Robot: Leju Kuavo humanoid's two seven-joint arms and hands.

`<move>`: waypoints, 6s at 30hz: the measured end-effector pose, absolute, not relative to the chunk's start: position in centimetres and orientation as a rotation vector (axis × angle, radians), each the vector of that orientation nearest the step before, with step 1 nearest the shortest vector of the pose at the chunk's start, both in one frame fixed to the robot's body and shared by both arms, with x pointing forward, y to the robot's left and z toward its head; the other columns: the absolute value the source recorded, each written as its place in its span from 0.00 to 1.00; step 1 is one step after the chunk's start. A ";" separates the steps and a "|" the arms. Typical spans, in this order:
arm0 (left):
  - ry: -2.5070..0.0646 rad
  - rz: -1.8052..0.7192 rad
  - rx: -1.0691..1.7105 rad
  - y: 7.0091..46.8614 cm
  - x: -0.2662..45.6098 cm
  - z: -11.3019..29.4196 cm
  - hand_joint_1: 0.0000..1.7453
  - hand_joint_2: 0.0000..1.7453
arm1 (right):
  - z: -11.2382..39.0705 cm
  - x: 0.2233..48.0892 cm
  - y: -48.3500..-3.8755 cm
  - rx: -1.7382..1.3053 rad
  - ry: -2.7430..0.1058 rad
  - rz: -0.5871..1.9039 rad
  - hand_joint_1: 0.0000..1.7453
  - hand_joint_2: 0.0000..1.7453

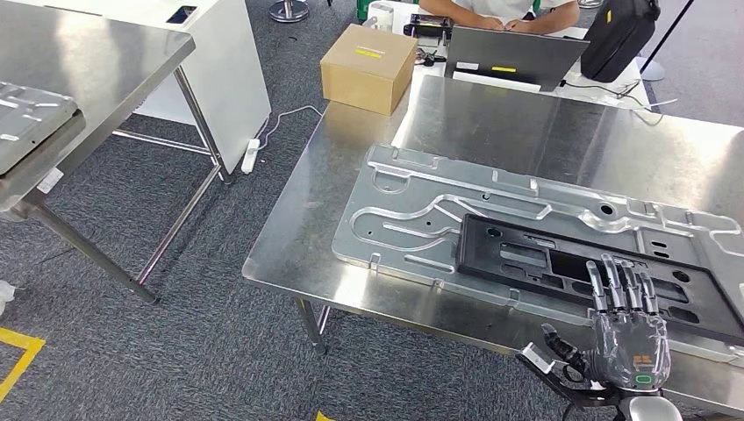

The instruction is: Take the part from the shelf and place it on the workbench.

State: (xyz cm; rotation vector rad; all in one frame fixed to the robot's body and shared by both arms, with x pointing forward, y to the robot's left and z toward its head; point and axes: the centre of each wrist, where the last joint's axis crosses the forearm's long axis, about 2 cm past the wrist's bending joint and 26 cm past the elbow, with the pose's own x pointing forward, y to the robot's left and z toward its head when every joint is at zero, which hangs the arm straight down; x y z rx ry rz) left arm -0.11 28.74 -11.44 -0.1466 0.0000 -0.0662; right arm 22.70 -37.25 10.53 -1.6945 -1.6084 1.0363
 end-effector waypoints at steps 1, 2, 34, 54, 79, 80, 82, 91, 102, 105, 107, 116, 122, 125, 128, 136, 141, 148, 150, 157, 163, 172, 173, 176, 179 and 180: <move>0.000 -0.066 -0.147 28.7 -0.1 -11.4 0.00 0.00 | 10.6 22.7 -37.2 -1.696 -1.611 1.037 0.00 0.00; 0.000 -0.066 -0.146 28.7 -0.1 -11.4 0.00 0.00 | 11.2 22.6 -36.7 -1.712 -1.640 1.034 0.00 0.00; -0.006 -0.049 -0.144 28.2 0.4 -11.4 0.00 0.00 | 15.2 20.8 -16.2 -1.230 -2.409 1.139 0.00 0.00; -0.009 -0.032 -0.166 27.9 0.4 -11.4 0.00 0.00 | 5.6 19.3 -9.8 -0.330 -2.227 1.446 0.00 0.00; 0.001 -0.147 -0.180 29.7 1.1 -11.4 0.00 0.00 | -6.5 12.2 -14.2 0.858 -1.085 1.100 0.00 0.00; 0.003 -0.146 -0.179 29.7 1.1 -11.4 0.00 0.00 | -6.8 12.0 -14.8 0.857 -1.072 1.032 0.00 0.00; 0.006 -0.137 -0.176 29.8 0.8 -11.4 0.00 0.00 | -7.5 11.9 -16.8 0.776 -1.074 0.880 0.00 0.00; 0.007 -0.060 -0.159 29.4 -0.2 -11.4 0.00 0.00 | -10.5 8.0 -30.2 -0.103 -0.753 0.463 0.00 0.00; -0.018 -0.033 -0.189 28.6 0.3 -11.4 0.00 0.00 | -11.1 5.1 -29.3 -0.178 0.152 0.545 0.00 0.00; -0.018 -0.025 -0.189 28.5 0.3 -11.4 0.00 0.00 | -11.1 4.8 -28.9 -0.166 0.173 0.528 0.00 0.00; -0.019 -0.015 -0.190 28.2 0.4 -11.4 0.00 0.00 | -11.1 4.8 -28.7 -0.152 0.177 0.492 0.00 0.00; -0.012 -0.017 -0.193 27.4 1.1 -11.3 0.00 1.00 | -11.1 4.6 -26.5 -0.069 0.161 0.545 0.00 0.00; -0.003 -0.038 -0.193 27.7 1.3 -11.3 0.00 1.00 | -11.0 4.8 -26.3 -0.047 0.133 0.655 0.00 1.00; -0.005 -0.063 -0.194 27.8 1.7 -11.3 0.00 1.00 | -10.9 5.5 -26.3 -0.055 0.139 0.765 0.00 0.75; 0.000 -0.118 -0.198 28.1 2.0 -11.3 0.00 1.00 | -10.8 6.3 -26.2 -0.079 0.161 0.874 0.00 0.00; -0.005 -0.274 -0.191 30.4 3.7 -11.1 0.00 0.00 | -10.5 7.6 -25.0 -0.101 0.154 1.016 0.00 0.00; -0.002 -0.395 -0.181 31.6 4.7 -11.0 0.00 0.00 | -10.4 7.9 -24.7 -0.112 0.157 1.132 0.00 1.00; 0.003 -0.450 -0.168 32.1 4.8 -10.9 0.00 0.00 | -10.4 7.9 -24.8 -0.118 0.161 1.154 0.00 1.00; 0.003 -0.465 -0.167 32.1 4.9 -10.9 0.00 0.00 | -10.5 7.8 -24.9 -0.115 0.169 1.160 0.00 1.00; 0.006 -0.453 -0.155 30.4 4.7 -11.0 0.00 0.00 | -10.6 7.3 -25.0 -0.080 0.154 1.141 0.00 1.00; 0.015 -0.432 -0.169 25.3 5.1 -10.9 0.00 0.00 | -10.4 7.5 -24.1 -0.067 0.128 1.096 0.00 1.00; -0.023 -0.205 -0.228 26.3 2.2 -11.2 0.00 0.00 | -10.5 6.8 -23.5 -0.038 0.134 0.821 0.00 1.00; -0.018 -0.179 -0.227 26.6 1.7 -11.3 0.00 0.00 | -10.5 6.7 -23.4 -0.037 0.135 0.794 0.00 1.00; 0.001 -0.084 -0.217 27.1 0.4 -11.3 0.00 0.00 | -10.5 6.6 -23.0 -0.032 0.127 0.722 0.00 1.00; -0.002 0.047 -0.201 27.1 0.2 -11.3 0.00 0.00 | -10.6 5.8 -22.8 -0.024 0.129 0.629 0.00 1.00; -0.003 0.081 -0.197 27.0 0.1 -11.3 0.00 0.00 | -10.6 5.5 -22.8 -0.021 0.132 0.606 0.00 1.00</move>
